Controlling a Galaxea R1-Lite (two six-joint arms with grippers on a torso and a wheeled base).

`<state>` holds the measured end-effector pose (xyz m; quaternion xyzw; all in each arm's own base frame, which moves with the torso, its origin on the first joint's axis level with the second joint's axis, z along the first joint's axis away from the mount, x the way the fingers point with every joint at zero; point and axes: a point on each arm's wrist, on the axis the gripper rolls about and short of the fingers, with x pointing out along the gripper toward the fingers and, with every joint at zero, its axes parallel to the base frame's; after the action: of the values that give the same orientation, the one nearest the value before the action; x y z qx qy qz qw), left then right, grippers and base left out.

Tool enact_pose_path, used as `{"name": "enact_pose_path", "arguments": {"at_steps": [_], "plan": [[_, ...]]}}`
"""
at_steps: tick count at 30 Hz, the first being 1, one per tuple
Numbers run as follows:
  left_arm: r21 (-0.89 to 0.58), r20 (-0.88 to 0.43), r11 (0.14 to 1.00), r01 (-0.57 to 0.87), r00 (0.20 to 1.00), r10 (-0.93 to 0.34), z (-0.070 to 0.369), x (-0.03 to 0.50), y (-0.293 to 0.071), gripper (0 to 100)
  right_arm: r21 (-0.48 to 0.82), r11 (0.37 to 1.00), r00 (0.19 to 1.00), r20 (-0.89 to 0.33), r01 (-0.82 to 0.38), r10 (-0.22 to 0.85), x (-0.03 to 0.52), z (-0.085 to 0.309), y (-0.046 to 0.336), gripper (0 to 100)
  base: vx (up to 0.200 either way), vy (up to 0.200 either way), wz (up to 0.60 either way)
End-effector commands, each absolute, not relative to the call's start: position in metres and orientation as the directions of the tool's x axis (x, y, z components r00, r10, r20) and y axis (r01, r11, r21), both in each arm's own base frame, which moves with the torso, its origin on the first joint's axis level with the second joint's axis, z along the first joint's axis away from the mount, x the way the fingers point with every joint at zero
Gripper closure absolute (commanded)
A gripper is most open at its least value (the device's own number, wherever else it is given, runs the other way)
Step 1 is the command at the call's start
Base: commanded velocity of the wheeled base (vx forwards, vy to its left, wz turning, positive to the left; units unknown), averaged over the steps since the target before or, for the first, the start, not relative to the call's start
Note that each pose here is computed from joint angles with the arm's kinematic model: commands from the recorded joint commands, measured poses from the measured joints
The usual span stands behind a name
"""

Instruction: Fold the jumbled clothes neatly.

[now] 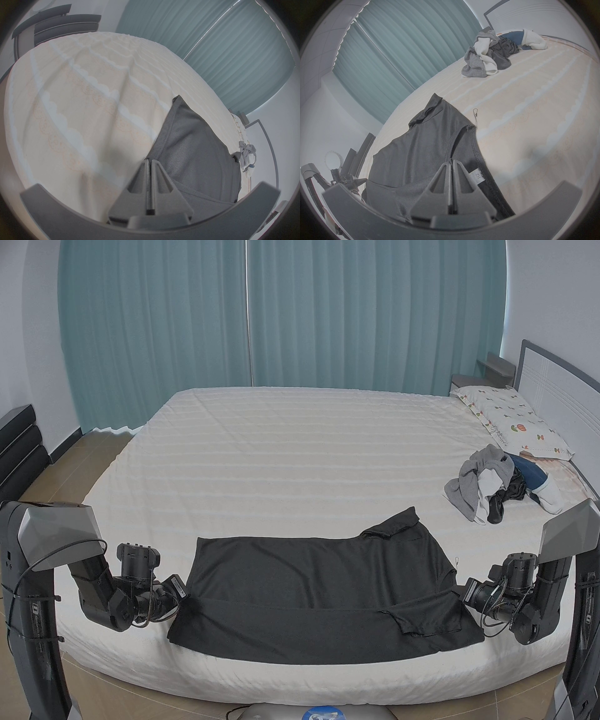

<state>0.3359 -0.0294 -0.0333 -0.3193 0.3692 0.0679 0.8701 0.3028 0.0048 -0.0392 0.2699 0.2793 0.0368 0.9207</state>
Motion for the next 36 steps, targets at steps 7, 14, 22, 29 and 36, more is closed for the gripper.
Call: {"name": "enact_pose_path", "arguments": {"at_steps": [7, 14, 22, 29, 36], "plan": [[-0.503, -0.688, 0.791, -0.349, 0.715, -0.122, -0.035, 0.336, -0.031, 100, 0.512, 0.854, 0.828, -0.514, 0.087, 0.224, 0.304, -0.046, 0.008, 100, 0.0, 0.0, 0.0], [-0.503, -0.688, 0.791, -0.348, 0.715, -0.124, -0.035, 0.336, -0.031, 0, 0.511, 0.856, 0.827, -0.515, 0.083, 0.227, 0.304, -0.049, 0.009, 0, 0.0, 0.0, 0.0], [-0.528, -0.664, 0.782, -0.332, 0.735, -0.137, -0.03, 0.331, -0.029, 0, 0.56, 0.827, 0.861, -0.448, 0.06, 0.241, 0.289, -0.012, 0.013, 0, 0.0, 0.0, 0.0], [-0.589, -0.586, 0.769, -0.249, 0.787, -0.195, -0.024, 0.318, -0.029, 0, 0.587, 0.808, 0.845, -0.459, 0.057, 0.274, 0.276, -0.004, 0.023, 0, 0.0, 0.0, 0.0], [-0.629, -0.592, 0.751, -0.201, 0.749, -0.296, -0.03, 0.307, -0.03, 0, 0.6, 0.799, 0.816, -0.481, 0.04, 0.32, 0.268, -0.006, 0.038, 0, -0.114, 0.0, 0.0]]}}
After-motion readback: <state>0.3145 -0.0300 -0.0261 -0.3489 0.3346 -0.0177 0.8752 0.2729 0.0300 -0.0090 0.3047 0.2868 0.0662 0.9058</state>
